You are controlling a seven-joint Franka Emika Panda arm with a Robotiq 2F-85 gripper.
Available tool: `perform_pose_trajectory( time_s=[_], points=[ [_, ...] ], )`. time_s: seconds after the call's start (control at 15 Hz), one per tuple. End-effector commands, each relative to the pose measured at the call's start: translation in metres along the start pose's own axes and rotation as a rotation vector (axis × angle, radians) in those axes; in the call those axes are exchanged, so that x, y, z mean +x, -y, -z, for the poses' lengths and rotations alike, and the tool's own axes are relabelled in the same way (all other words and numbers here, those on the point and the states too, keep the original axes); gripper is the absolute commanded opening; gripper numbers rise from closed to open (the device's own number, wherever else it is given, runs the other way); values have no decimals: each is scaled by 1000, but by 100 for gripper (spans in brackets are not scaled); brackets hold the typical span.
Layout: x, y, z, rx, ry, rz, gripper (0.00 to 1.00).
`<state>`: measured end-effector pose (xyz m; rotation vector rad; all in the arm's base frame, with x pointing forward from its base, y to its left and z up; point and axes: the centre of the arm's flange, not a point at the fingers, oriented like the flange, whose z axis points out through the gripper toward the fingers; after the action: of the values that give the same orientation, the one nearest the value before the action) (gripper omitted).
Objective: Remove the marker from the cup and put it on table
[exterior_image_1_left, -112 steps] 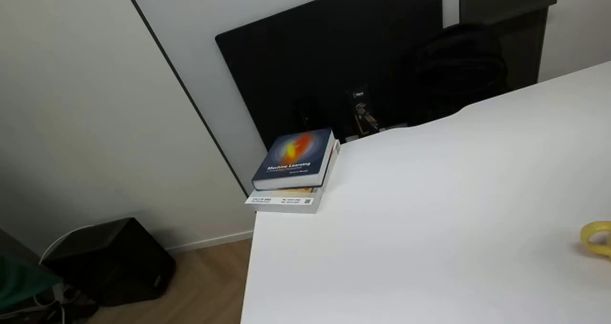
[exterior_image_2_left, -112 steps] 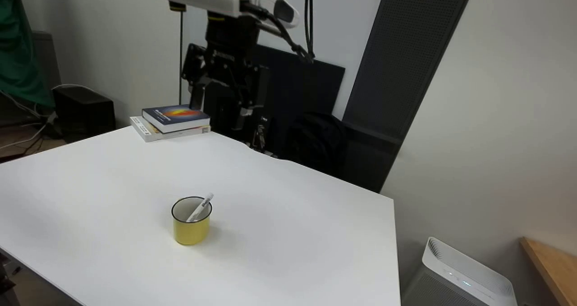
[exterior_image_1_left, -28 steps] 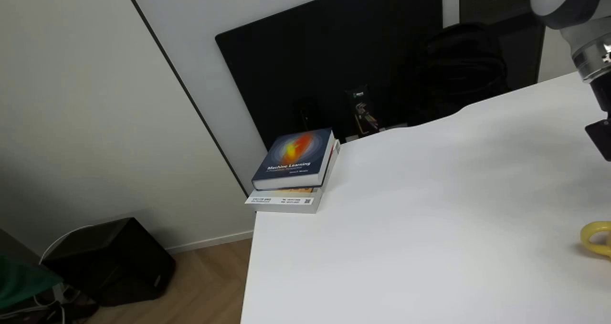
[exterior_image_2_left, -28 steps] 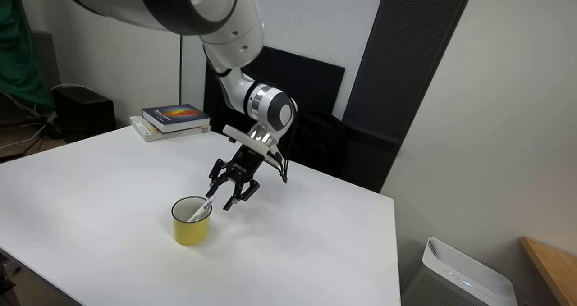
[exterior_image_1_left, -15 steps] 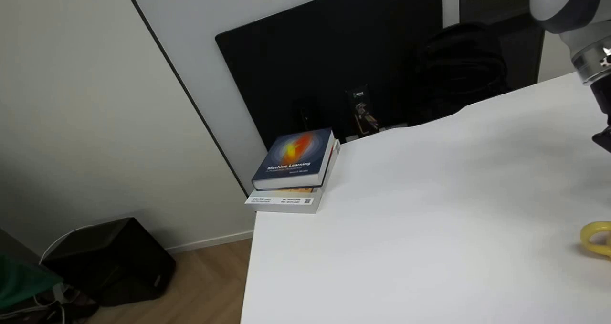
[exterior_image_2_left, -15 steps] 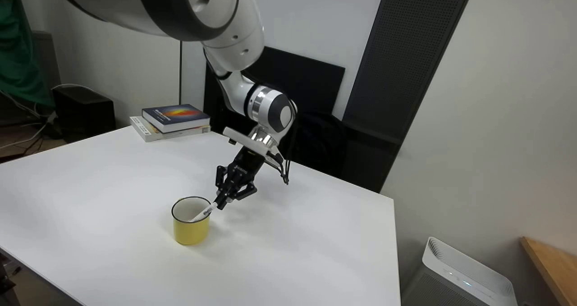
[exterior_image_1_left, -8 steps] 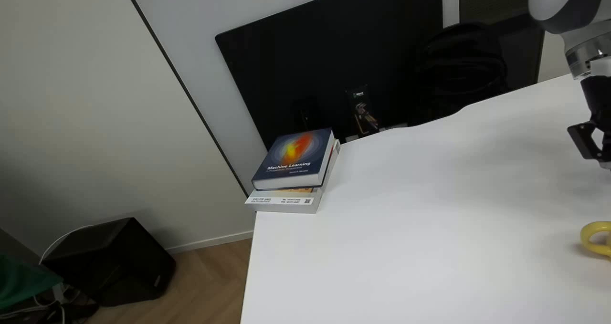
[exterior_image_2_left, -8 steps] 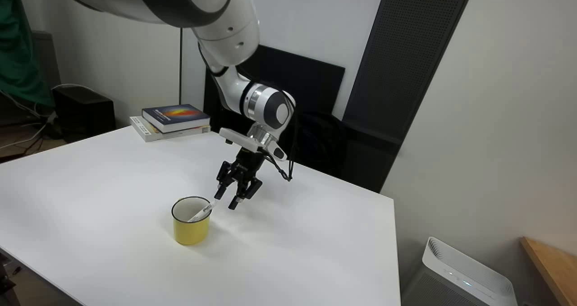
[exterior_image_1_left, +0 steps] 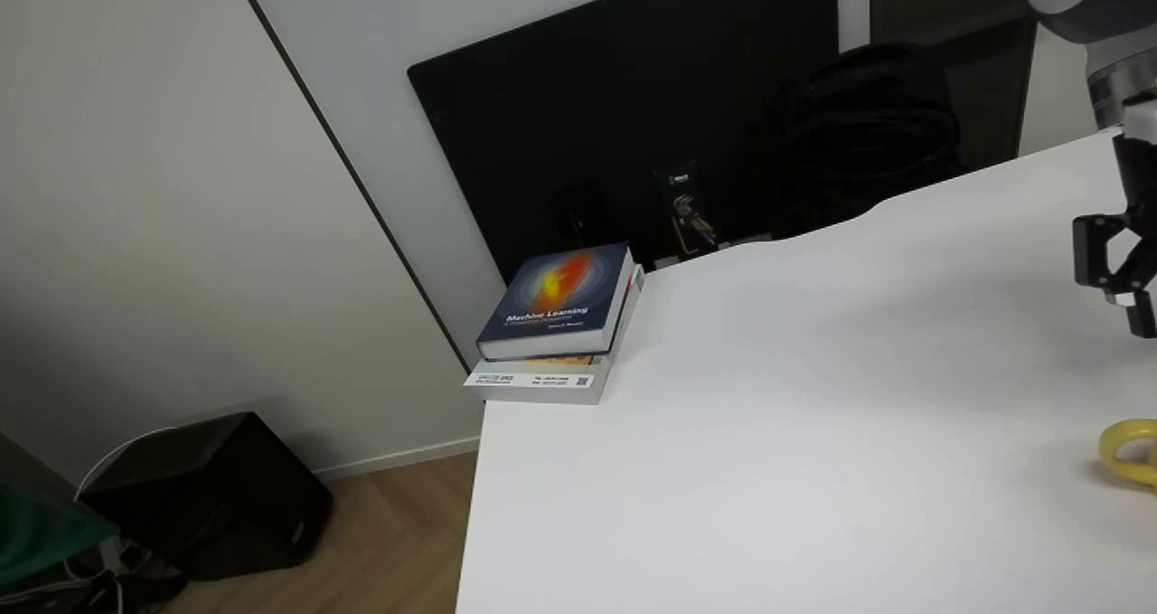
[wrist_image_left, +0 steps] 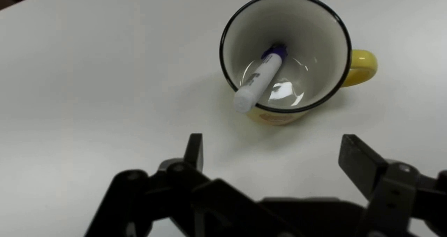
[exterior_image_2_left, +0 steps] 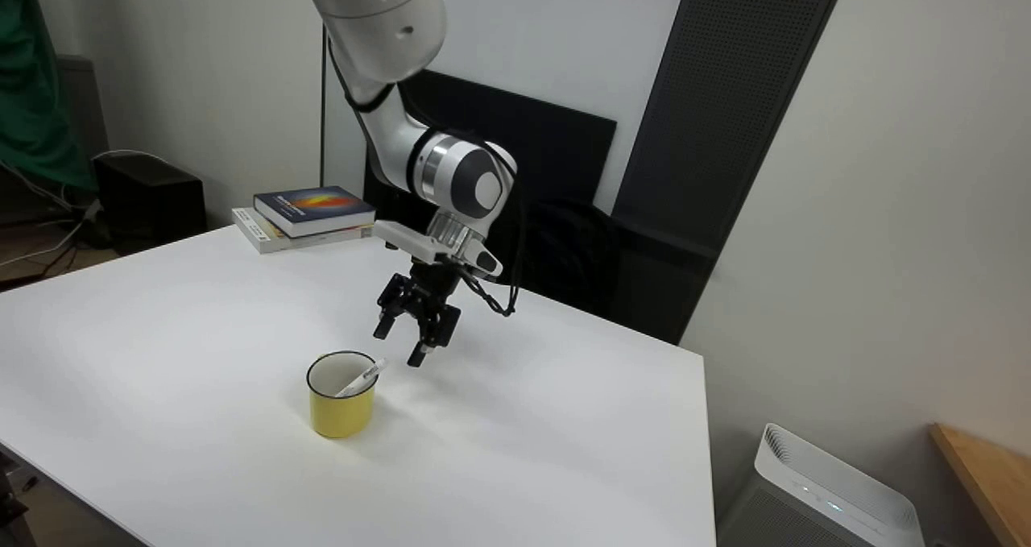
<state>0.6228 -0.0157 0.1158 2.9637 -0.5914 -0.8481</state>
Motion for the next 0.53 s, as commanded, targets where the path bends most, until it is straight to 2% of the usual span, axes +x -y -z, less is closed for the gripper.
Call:
perform_pose_trajectory(
  time_s=[0.0,0.2,0.47],
  points=[
    [-44,-15,8,19,-35,-81,100],
    [-62,-26,8,40,-62,-114,100],
    [-81,-49,8,109,-89,-152,100]
  ],
)
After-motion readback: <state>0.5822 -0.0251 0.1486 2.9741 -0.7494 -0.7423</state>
